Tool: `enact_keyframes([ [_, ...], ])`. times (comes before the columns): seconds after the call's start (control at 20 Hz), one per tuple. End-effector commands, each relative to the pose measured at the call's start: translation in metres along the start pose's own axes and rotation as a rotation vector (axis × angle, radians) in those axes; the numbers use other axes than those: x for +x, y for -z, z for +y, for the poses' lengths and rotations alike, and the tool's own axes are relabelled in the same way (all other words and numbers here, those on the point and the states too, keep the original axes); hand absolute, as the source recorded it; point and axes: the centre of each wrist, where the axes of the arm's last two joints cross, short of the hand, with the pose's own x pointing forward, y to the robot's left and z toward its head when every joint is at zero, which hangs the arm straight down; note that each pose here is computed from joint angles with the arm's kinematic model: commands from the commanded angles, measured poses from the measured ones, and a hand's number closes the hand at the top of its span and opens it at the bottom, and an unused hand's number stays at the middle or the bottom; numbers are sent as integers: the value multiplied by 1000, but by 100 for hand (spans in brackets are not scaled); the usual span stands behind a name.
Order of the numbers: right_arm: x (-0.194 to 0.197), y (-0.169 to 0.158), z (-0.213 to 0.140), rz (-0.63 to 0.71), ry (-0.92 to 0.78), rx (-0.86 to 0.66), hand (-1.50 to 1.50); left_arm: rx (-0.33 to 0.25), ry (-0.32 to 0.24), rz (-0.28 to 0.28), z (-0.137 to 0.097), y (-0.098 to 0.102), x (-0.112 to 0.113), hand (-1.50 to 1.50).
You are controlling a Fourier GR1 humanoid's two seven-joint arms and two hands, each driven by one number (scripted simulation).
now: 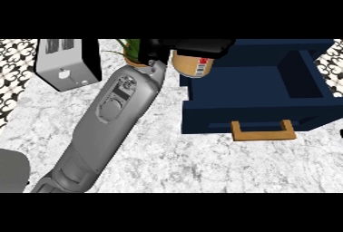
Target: Pick up the can, place it into the drawer and close the drawer
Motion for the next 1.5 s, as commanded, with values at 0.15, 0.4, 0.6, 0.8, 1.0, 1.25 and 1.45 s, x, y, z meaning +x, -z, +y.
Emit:
enact_keyframes([
  [0.15,-5,2,-2,-18,18,-2,-150,1,26,5,-33,22,35,150],
  [0.4,11,2,-13,-5,9,29,-150,24,57,31,-40,40,30,150],
  [0.6,6,29,5,1,2,13,-150,3,72,38,-52,44,37,150],
  [0.8,6,23,0,-9,7,27,-150,16,90,33,-56,46,27,150],
  [1.0,-6,22,-11,-9,-14,24,-150,0,137,50,-51,49,7,150],
  [1.25,0,42,0,-26,16,23,-150,22,154,57,-55,49,3,150],
  [1.45,5,37,3,-18,-14,30,-150,28,177,44,-60,45,-1,150],
])
